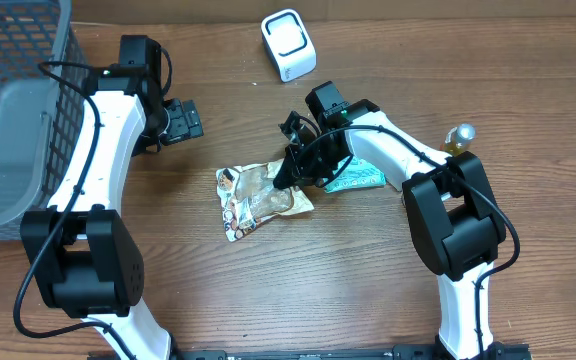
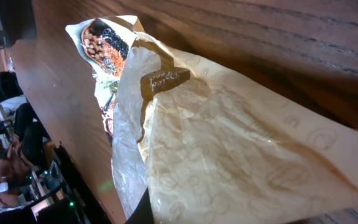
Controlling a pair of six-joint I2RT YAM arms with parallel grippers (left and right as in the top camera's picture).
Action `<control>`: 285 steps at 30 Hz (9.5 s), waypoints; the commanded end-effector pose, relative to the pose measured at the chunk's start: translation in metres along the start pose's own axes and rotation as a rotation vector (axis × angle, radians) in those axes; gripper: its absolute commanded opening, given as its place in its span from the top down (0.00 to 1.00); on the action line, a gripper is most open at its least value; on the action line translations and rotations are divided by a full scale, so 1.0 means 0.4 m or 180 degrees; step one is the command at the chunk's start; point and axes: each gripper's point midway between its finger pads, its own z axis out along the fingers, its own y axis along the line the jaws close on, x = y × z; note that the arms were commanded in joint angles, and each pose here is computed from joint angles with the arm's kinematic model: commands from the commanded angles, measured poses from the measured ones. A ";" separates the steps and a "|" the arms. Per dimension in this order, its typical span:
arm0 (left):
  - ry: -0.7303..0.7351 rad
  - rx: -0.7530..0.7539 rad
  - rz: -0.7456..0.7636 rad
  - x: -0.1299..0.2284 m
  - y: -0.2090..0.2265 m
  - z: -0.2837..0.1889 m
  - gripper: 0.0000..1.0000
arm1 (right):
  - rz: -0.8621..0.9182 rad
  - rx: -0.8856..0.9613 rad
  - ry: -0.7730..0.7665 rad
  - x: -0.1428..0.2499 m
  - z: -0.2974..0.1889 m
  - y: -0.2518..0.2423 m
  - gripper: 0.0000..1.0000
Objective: Scan the item barcode
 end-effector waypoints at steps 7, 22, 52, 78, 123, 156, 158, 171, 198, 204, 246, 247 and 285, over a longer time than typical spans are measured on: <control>-0.0084 -0.0026 0.0014 -0.018 0.000 -0.011 0.01 | -0.0191 0.0041 -0.0134 -0.015 -0.036 0.034 0.96; -0.0085 -0.0024 0.0019 -0.018 -0.002 -0.011 0.01 | -0.0185 0.0041 -0.0127 -0.013 -0.036 0.034 0.96; -0.0085 -0.0023 0.0023 -0.017 -0.003 -0.011 0.00 | -0.0122 0.0042 -0.0055 0.002 -0.036 0.033 0.96; -0.0085 -0.0024 0.0020 -0.018 -0.002 -0.011 0.01 | -0.1637 0.1796 -0.1613 -0.189 -0.481 0.187 0.96; -0.0085 -0.0023 0.0023 -0.017 -0.003 -0.011 0.01 | -0.2935 0.4678 -0.2359 -0.540 -0.534 0.075 0.96; -0.0085 -0.0024 0.0020 -0.018 -0.002 -0.011 0.00 | -0.2995 0.4571 -0.2494 -0.584 -0.456 0.037 0.96; -0.0084 -0.0024 0.0020 -0.017 -0.002 -0.011 0.00 | -0.3013 0.4556 -0.2415 -0.579 -0.442 0.034 0.96; -0.0085 -0.0024 0.0020 -0.018 -0.002 -0.011 0.00 | -0.2846 0.4037 -0.2491 -0.566 -0.371 0.047 0.96; -0.0085 -0.0024 0.0020 -0.018 -0.002 -0.011 0.00 | -0.1584 0.1840 -0.2314 -0.319 -0.426 0.256 0.96; -0.0085 -0.0025 0.0014 -0.018 0.000 -0.011 0.01 | -0.0964 0.0827 -0.0930 -0.079 -0.298 0.255 0.96; -0.0085 -0.0024 0.0020 -0.018 -0.002 -0.011 0.01 | -0.0022 0.2210 -0.0711 0.002 -0.273 -0.046 0.00; -0.0085 -0.0024 0.0020 -0.018 -0.002 -0.011 0.01 | -0.0041 0.2167 -0.0748 -0.007 -0.270 -0.040 0.00; -0.0669 0.0197 0.0027 -0.035 -0.014 -0.206 0.01 | -0.0176 0.1993 -0.1033 -0.066 -0.267 -0.009 0.00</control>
